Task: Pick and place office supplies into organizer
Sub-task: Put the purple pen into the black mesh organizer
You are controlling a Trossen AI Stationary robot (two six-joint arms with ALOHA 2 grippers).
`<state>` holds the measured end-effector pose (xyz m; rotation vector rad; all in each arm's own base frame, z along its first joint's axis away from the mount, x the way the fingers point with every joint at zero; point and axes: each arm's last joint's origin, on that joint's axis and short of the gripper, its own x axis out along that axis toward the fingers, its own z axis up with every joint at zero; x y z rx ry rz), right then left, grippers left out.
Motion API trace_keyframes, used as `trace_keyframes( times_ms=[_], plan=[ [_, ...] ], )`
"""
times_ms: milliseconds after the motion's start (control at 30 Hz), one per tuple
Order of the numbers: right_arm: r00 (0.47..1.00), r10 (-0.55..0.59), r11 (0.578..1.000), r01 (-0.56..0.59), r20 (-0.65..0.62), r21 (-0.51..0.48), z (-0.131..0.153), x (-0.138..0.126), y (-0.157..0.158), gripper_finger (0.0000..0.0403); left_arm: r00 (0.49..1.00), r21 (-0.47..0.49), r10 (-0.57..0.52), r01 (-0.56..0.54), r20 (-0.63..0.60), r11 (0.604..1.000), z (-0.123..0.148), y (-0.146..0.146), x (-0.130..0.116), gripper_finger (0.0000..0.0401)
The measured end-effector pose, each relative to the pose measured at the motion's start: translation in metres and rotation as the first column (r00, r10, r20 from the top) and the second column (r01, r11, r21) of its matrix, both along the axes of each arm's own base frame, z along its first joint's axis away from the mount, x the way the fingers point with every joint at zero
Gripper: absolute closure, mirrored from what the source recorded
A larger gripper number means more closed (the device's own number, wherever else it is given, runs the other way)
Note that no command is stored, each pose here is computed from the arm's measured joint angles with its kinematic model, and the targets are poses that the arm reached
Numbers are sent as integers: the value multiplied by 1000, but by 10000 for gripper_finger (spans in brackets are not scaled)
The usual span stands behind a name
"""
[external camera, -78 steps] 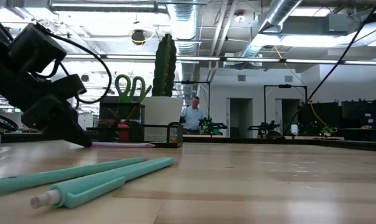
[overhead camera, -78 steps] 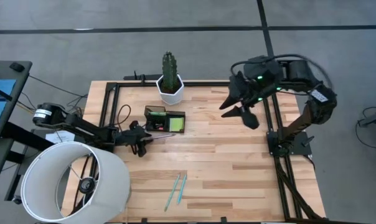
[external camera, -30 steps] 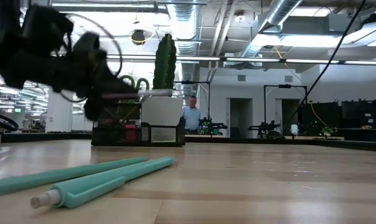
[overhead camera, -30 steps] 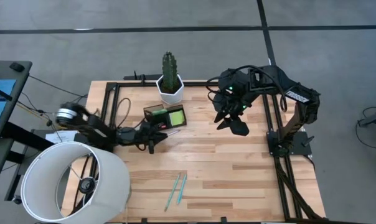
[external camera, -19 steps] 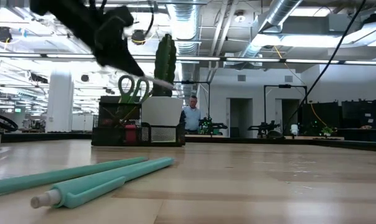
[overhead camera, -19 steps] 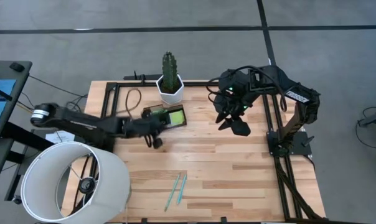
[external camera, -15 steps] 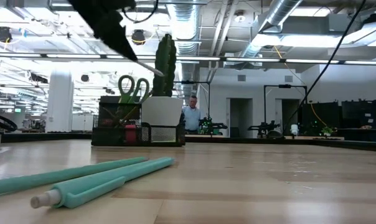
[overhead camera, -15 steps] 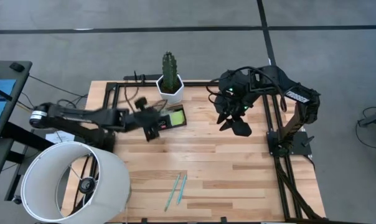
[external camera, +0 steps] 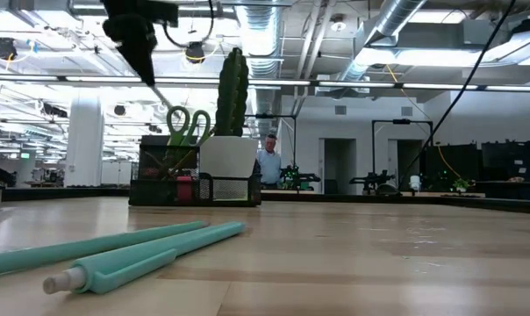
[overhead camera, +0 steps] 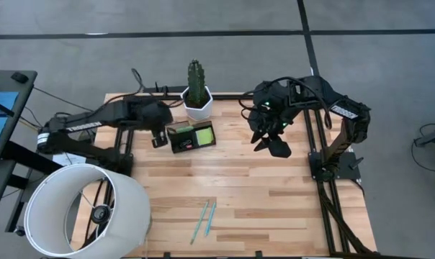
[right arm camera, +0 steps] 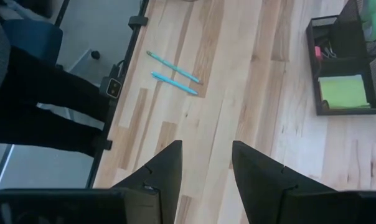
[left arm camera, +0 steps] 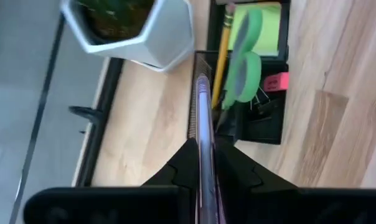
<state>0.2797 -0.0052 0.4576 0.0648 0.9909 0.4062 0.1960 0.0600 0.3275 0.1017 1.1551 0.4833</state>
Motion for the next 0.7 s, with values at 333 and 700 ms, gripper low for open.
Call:
trace_keyframes(
  times_ms=[333, 700],
  plan=[
    [1000, 14, 1000, -14, -1, 3, 0, 0, 4, 270, 986, -67, -39, 29, -161, 997, -49, 26, 42, 378],
    [995, 98, 995, -98, -1, 3, 0, -1, 28, 270, 928, -147, -115, 66, -353, 987, -107, 49, 74, 330]
  ],
)
